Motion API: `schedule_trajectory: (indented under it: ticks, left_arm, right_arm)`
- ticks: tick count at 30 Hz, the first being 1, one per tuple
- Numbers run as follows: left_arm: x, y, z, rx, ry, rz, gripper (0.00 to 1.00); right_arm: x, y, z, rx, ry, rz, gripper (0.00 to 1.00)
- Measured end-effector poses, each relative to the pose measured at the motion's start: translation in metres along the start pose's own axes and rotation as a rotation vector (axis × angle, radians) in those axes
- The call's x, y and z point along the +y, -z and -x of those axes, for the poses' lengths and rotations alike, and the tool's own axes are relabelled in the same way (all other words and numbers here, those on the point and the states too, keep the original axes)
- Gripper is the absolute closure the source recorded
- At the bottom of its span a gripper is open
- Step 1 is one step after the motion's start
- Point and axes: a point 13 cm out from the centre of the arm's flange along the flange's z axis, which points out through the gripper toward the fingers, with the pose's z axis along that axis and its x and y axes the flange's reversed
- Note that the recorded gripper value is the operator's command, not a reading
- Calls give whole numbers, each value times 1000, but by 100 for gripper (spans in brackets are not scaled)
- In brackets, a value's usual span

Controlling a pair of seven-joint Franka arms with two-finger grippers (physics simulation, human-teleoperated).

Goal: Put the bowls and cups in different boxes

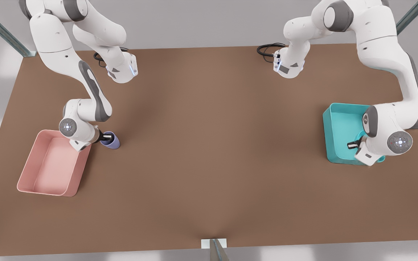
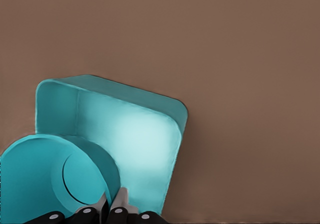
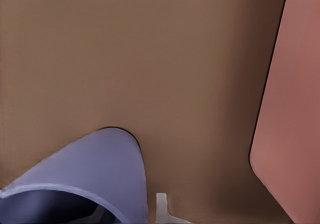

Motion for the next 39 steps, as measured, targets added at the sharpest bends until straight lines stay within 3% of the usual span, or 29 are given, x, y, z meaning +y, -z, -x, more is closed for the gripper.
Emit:
schedule_trajectory:
  ticks: [4,8,11,12,13,19,23,26,27,28,33,39]
  left_arm:
    - [28,-104,-37,134,35,-10,79]
    - [26,-160,-31,126,25,-23,79]
    - [28,-182,-17,93,25,-32,79]
    - [27,-183,-14,79,23,-34,62]
    - [27,-181,-10,64,22,-37,0]
    - [-58,44,23,-161,-86,-112,0]
    - [-162,196,-42,-288,-236,-114,0]
    - [-174,254,-73,-308,-258,-126,0]
    - [-167,259,-77,-292,-247,-129,0]
    - [-162,259,-81,-268,-239,-130,0]
    - [-165,256,-120,-160,-264,-109,0]
    - [-143,262,-127,-133,-226,-125,0]
  right_arm:
    - [-1,13,14,-24,11,-7,79]
    - [-26,136,62,-179,-7,-15,79]
    - [-84,197,77,-237,-34,-13,79]
    - [-107,201,77,-234,-44,-10,79]
    - [-129,198,75,-220,-54,-6,79]
    - [-205,118,81,-92,-35,8,79]
    - [-211,62,83,-31,22,23,79]
    - [-209,41,85,-17,64,29,78]
    - [-209,39,86,-18,76,27,20]
    - [-210,38,86,-20,87,23,0]
    - [-212,57,89,-33,124,-22,0]
    - [-154,200,70,-104,214,-40,0]
